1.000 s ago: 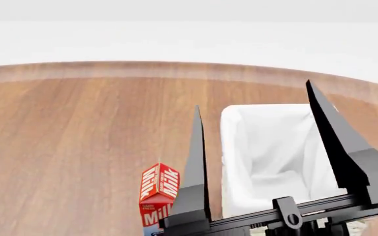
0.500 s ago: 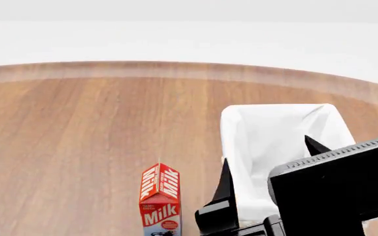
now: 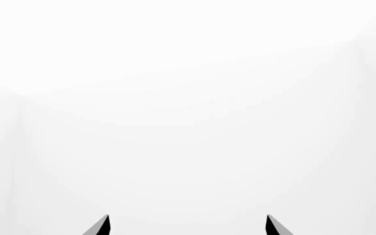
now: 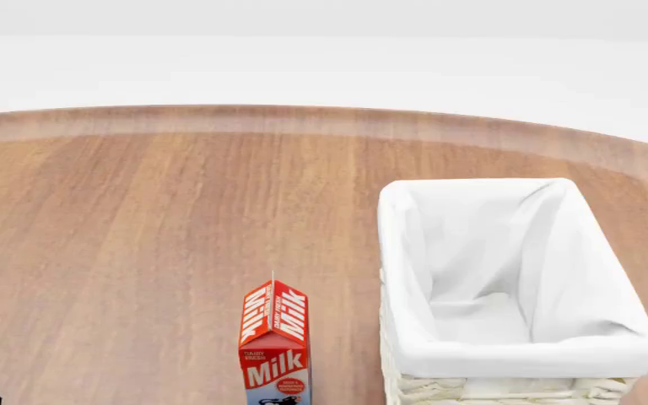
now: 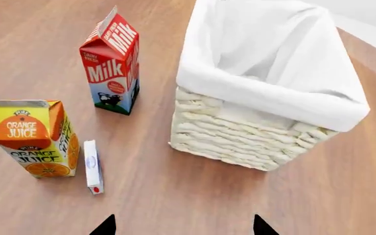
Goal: Pick up the alphabet soup and the tomato sauce, and put them in the basket.
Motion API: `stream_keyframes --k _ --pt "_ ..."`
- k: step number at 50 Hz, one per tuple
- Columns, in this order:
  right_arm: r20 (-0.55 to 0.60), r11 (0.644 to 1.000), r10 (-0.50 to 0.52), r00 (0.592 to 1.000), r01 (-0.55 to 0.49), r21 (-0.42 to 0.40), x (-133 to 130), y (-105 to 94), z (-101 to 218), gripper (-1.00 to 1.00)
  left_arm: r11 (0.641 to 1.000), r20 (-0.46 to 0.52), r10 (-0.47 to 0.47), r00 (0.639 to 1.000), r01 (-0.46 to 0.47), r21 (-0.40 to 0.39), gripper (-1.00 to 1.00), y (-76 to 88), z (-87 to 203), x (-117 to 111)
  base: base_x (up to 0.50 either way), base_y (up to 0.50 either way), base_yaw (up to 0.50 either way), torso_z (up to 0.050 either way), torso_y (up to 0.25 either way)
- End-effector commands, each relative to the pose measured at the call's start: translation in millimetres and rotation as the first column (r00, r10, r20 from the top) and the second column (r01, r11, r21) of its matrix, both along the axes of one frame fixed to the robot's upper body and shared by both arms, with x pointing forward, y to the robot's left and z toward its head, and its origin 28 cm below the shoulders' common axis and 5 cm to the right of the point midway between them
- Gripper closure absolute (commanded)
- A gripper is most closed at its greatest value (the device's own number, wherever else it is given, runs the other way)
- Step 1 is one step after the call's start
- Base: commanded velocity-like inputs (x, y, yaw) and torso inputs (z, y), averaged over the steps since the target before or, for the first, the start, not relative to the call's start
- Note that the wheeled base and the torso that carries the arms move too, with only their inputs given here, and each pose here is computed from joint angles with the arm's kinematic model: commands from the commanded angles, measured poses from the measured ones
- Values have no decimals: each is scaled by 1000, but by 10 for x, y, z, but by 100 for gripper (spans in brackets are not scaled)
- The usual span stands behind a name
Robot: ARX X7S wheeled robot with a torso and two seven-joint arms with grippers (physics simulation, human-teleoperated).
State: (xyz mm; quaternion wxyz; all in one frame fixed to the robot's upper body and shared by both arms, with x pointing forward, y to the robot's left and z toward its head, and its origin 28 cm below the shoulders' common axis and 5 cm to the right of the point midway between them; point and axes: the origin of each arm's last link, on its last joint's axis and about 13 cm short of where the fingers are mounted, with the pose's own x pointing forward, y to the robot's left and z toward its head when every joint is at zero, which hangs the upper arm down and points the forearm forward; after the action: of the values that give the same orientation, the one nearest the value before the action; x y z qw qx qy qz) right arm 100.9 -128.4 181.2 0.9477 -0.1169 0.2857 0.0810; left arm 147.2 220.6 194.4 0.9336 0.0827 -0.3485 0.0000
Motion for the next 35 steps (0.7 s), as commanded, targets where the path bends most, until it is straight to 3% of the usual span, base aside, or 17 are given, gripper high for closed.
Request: stream_keyframes --k 1,15,35 --pt "-202 999 19 979 -11 44 -310 -14 -367 -100 1000 9 9 1000 -9 -5 -100 29 -7 -23 0 0 0 0 0" --pt "-250 998 -5 968 21 64 -343 -42 -620 -100 999 10 26 1000 -26 -18 -100 73 -40 -74 0 0 0 0 0" --pt "-266 999 -29 964 40 34 -349 -76 -672 -100 1000 6 22 1000 -22 -15 -100 57 -29 -52 0 0 0 0 0"
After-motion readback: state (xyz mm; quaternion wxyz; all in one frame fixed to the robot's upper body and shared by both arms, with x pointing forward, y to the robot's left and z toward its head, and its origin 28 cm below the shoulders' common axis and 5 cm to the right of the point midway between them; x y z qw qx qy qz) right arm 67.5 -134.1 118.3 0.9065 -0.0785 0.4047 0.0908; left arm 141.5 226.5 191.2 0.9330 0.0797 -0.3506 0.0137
